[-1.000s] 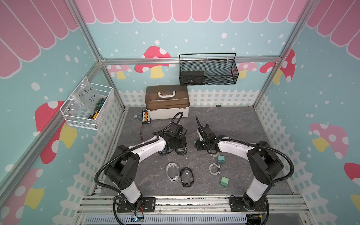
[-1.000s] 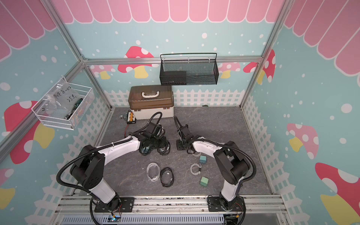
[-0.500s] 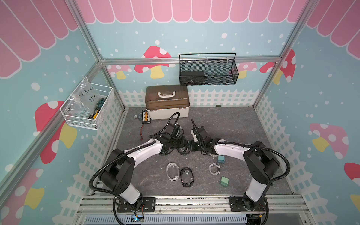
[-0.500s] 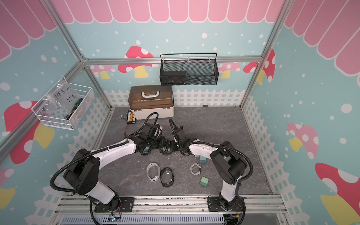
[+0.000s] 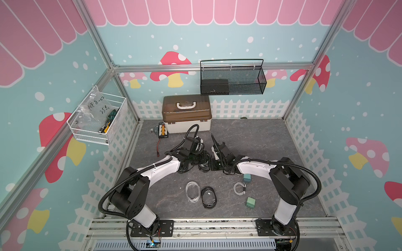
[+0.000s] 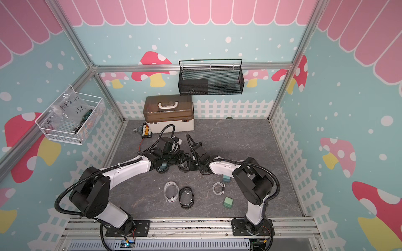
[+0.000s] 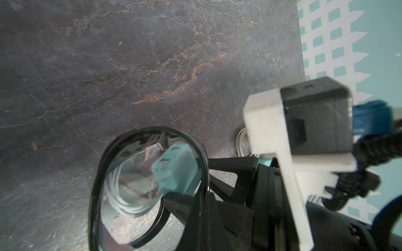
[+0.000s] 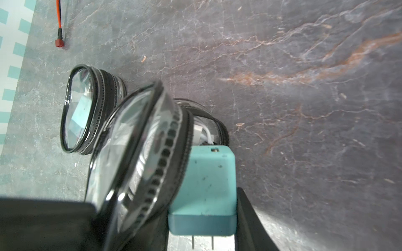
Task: Pack away charging kits
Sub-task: Place the storage bag at the center of the board.
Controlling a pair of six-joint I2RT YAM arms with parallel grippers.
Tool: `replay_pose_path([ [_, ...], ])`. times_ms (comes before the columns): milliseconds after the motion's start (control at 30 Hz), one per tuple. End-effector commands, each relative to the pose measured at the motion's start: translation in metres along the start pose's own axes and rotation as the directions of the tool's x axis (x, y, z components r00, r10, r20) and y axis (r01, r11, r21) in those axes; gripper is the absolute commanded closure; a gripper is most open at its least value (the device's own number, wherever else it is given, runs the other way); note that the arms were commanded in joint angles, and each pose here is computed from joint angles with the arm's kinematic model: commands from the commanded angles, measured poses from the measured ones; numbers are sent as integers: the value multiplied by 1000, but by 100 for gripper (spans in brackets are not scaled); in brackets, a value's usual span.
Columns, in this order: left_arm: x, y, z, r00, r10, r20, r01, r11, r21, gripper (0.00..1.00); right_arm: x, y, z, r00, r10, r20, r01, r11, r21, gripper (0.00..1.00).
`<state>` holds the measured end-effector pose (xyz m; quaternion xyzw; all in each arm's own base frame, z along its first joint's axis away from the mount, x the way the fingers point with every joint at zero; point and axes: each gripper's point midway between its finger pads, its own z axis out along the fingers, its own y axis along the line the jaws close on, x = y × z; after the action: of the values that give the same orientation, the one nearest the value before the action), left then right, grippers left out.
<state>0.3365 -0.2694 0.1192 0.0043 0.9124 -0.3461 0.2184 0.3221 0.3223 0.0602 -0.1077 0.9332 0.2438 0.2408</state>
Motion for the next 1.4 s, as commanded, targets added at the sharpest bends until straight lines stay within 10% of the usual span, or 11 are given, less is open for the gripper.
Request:
replay_pose_path([
  [0, 0, -4, 4, 1000, -11, -1, 11, 999, 41, 100, -20, 20, -15, 998, -6, 68, 9, 999, -46, 81],
  [833, 9, -4, 26, 996, -69, -61, 75, 992, 105, 100, -39, 21, -13, 991, 28, 127, -25, 999, -24, 36],
  [1367, 7, 4, 24, 995, -82, -48, 86, 993, 79, 100, -2, -38, -48, 993, 1, 122, -26, 977, 210, 55],
])
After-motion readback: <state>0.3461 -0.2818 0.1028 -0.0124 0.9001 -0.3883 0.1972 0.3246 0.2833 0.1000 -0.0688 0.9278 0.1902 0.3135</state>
